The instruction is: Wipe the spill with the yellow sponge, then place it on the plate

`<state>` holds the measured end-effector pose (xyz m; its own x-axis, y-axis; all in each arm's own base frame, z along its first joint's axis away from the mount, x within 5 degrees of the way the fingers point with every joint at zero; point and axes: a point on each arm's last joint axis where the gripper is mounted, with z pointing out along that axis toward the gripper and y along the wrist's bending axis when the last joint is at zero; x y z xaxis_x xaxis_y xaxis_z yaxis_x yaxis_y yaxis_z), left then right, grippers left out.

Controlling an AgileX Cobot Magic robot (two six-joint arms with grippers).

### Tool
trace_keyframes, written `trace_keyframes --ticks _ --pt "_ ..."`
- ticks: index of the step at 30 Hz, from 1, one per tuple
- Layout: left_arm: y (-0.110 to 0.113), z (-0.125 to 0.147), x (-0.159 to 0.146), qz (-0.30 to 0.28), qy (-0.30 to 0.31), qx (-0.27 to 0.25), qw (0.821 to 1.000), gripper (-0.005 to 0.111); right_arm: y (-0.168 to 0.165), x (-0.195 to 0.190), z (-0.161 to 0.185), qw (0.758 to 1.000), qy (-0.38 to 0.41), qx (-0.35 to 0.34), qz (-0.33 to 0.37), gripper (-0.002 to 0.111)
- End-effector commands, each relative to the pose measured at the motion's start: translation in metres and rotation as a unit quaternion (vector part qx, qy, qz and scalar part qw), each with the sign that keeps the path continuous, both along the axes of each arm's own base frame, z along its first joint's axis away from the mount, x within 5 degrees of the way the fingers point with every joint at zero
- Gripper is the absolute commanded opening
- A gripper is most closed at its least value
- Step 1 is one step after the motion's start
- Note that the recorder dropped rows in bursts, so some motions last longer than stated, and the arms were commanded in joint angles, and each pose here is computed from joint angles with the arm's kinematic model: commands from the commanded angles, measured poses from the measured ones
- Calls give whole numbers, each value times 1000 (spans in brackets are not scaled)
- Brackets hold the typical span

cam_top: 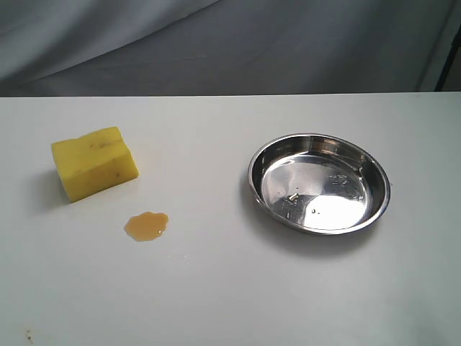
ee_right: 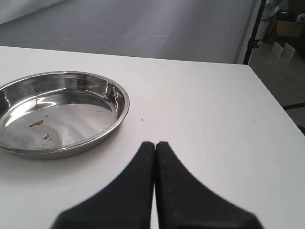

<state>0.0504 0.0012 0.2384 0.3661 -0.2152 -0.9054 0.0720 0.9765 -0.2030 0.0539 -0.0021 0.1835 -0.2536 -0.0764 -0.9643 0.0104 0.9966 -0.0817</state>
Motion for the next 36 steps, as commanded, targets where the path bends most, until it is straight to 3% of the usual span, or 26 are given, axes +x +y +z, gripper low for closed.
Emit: trace_keyframes --ticks 1,5,9,13,17,18,19,20,21,22,23,24,27,29,36 --pt "1 8 -4 -34 -47 -80 995 0 0 0 -1 1000 -3 -1 0 0" --pt "2 24 -14 -38 -151 -83 984 0 0 0 -1 1000 -3 -1 0 0" --pt "7 49 -6 8 -148 -63 987 0 0 0 -1 1000 -3 -1 0 0" --pt "18 76 22 79 -91 -65 991 0 0 0 -1 1000 -3 -1 0 0" --pt "12 81 71 76 75 10 994 0 0 0 -1 1000 -3 -1 0 0" --pt "6 73 96 47 171 38 983 0 0 0 -1 1000 -3 -1 0 0" --pt "4 70 105 36 201 36 978 0 0 0 -1 1000 -3 -1 0 0" --pt "-1 63 129 10 276 39 960 0 0 0 -1 1000 -3 -1 0 0" --pt "-4 59 137 -5 313 42 949 0 0 0 -1 1000 -3 -1 0 0" --pt "-9 52 158 -39 391 68 917 0 0 0 -1 1000 -3 -1 0 0" --pt "-12 49 168 -55 430 86 897 0 0 0 -1 1000 -3 -1 0 0" --pt "-16 43 184 -83 495 97 859 0 0 0 -1 1000 -3 -1 0 0" --pt "-22 35 207 -126 578 92 801 0 0 0 -1 1000 -3 -1 0 0" --pt "-22 26 217 -130 594 86 790 0 0 0 -1 1000 -3 -1 0 0" --pt "-24 20 222 -134 599 64 787 0 0 0 -1 1000 -3 -1 0 0"
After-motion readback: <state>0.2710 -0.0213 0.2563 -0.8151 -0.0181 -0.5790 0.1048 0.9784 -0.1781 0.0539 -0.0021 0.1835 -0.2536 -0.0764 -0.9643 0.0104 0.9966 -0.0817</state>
